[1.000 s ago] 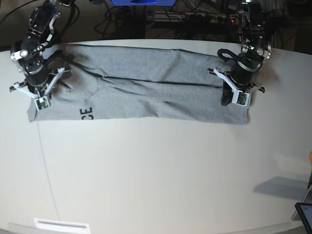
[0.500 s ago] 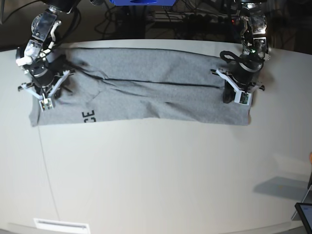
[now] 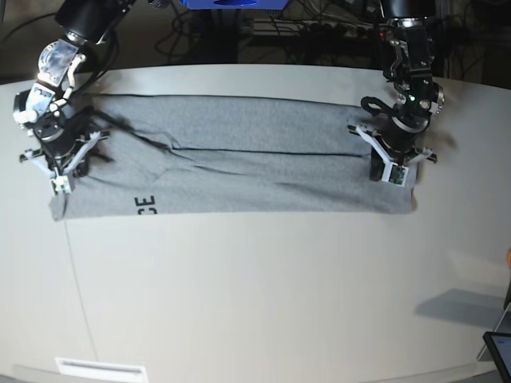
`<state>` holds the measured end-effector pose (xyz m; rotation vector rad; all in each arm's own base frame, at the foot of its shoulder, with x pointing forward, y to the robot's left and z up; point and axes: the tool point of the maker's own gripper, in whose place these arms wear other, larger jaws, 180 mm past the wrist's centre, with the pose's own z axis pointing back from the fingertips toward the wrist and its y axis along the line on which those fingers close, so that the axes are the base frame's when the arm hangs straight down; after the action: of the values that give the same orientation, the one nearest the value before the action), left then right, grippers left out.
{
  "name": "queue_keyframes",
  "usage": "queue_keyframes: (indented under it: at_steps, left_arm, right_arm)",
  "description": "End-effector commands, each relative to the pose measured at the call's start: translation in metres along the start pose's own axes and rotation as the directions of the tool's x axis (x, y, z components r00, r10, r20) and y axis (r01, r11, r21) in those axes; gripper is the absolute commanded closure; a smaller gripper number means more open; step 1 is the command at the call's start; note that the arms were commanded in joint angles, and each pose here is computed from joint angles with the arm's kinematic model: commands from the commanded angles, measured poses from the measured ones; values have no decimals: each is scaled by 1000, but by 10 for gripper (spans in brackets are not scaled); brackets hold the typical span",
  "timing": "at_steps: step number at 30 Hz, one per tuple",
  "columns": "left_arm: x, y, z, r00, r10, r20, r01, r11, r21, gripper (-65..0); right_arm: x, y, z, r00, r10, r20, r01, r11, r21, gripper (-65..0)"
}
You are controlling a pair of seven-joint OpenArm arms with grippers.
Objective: Fold the T-shirt properly
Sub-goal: 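Hold the long edge with both grippers and drag it to smooth the shirt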
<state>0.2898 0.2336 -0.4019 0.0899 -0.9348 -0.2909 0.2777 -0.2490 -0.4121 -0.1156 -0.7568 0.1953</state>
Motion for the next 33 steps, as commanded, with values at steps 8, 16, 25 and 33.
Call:
queue_keyframes:
  at_steps: [8,16,25,33]
  left_arm:
    - [15,14,-16,1000,15,-5,-15,998,54,0]
    - [31,21,-13,1000,6,-6,-6,997,81,0]
    - [44,24,-8,1000,-5,27,2,996,94,0]
    - [61,28,-1,999,-17,33,14,994,110,0]
  right_arm:
    - [15,-13,-8,1000,2,12,-2,1000,-25,-15]
    - [17,-11,-11,1000,2,12,-2,1000,-16,-15]
    - [30,-23,4,999,33,16,-32,997,-69,-16]
    - [63,-29,25,994,101,50,-94,988,-127,-10]
